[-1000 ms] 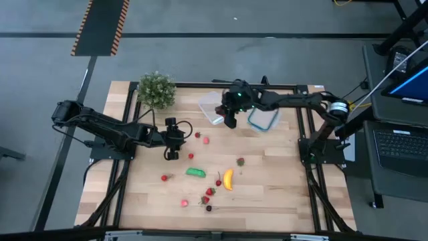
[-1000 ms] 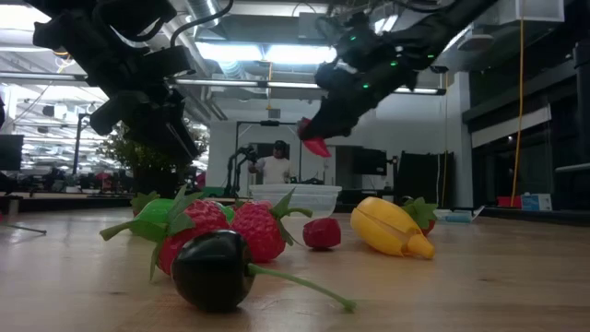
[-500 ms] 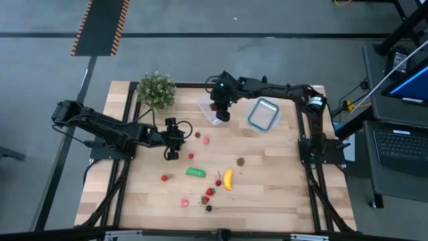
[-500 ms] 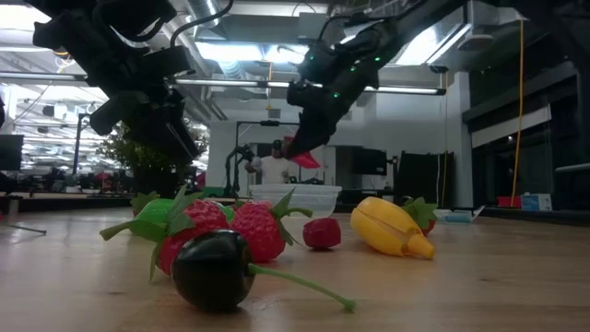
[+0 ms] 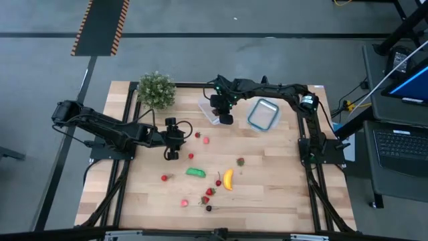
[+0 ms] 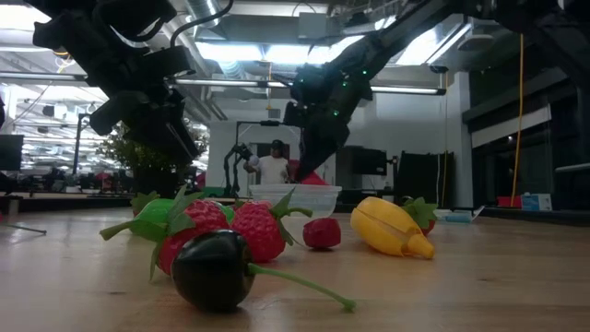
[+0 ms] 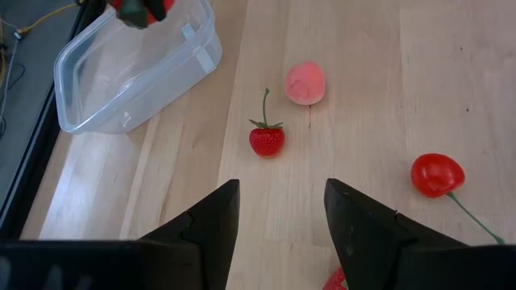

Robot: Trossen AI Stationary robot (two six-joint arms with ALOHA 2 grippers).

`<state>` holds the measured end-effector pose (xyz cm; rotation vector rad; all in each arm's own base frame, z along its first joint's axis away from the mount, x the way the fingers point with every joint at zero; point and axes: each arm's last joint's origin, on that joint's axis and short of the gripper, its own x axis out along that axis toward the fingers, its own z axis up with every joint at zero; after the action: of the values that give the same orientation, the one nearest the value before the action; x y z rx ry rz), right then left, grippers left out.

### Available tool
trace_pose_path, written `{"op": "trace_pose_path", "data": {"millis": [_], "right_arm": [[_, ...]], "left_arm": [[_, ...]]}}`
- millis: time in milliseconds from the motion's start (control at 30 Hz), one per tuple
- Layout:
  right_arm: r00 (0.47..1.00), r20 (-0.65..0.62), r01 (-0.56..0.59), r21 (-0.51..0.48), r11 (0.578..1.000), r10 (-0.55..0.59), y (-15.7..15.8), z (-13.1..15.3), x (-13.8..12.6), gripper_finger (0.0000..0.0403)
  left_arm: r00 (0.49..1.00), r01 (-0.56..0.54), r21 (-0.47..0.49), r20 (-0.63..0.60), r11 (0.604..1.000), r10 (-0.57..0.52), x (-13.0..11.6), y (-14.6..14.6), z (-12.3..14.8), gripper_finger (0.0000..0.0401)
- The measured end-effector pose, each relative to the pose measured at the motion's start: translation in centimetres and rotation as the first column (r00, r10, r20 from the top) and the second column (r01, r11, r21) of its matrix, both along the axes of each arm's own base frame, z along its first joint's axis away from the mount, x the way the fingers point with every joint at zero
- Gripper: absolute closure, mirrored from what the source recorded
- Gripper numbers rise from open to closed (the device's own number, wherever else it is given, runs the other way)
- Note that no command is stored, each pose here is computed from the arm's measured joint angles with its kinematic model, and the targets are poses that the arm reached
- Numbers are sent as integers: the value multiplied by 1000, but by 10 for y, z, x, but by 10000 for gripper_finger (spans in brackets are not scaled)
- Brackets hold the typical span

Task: Pick and placing Produce into tupperware
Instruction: Put the red chili pepper into the transparent container

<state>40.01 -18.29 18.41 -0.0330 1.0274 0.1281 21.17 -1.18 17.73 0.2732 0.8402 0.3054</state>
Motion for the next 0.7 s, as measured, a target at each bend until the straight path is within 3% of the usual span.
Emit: {"op": "trace_pose_path", "data": {"millis": [700], "right_arm": [[995, -81, -60, 14, 998, 61, 4, -5, -7, 324]], "left_arm": [[1000, 0, 0, 0, 1000, 0, 0, 0, 0, 225]]}}
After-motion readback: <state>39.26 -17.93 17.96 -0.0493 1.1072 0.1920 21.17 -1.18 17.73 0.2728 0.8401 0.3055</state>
